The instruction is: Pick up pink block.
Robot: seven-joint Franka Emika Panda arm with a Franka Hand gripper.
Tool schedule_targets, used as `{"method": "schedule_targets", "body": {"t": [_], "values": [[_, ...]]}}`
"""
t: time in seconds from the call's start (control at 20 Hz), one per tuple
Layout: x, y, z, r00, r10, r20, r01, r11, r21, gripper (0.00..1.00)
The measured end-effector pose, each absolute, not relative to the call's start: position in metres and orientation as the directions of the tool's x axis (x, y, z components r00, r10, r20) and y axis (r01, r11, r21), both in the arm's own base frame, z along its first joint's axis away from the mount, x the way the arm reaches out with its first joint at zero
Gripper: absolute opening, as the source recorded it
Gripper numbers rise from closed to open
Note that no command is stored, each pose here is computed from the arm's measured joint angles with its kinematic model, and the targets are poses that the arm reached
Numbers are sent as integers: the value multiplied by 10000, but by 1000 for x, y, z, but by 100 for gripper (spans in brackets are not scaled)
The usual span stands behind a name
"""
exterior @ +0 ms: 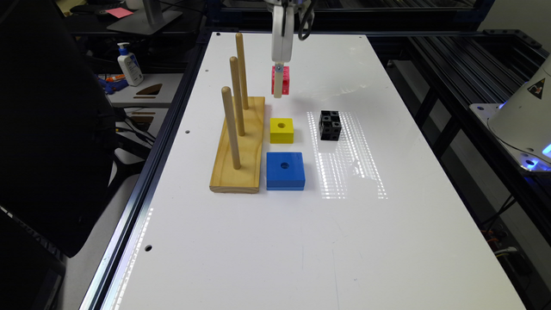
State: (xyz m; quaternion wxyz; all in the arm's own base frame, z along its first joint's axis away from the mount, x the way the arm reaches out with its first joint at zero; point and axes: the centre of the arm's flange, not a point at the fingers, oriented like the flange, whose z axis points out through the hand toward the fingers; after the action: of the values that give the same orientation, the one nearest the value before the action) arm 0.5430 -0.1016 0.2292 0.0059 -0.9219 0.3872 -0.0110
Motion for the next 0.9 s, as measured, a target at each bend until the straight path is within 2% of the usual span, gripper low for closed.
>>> {"method": "schedule_targets", "body": {"t": [0.15, 0.25, 0.4, 0.55, 0.7, 0.9], "values": [[544, -102, 237, 6999, -7140, 216, -7136, -7002, -232, 0], [544, -102, 251, 7000, -7138, 240, -7134, -7004, -242, 0], [542, -101, 271, 7003, -7135, 219, -7132, -7006, -217, 0], [541, -101, 278, 7004, -7134, 207, -7131, -7008, -205, 0], [542, -101, 287, 7003, -7133, 287, -7128, -7009, -257, 0], [537, -100, 317, 7005, -7130, 315, -7125, -7012, -261, 0]]}}
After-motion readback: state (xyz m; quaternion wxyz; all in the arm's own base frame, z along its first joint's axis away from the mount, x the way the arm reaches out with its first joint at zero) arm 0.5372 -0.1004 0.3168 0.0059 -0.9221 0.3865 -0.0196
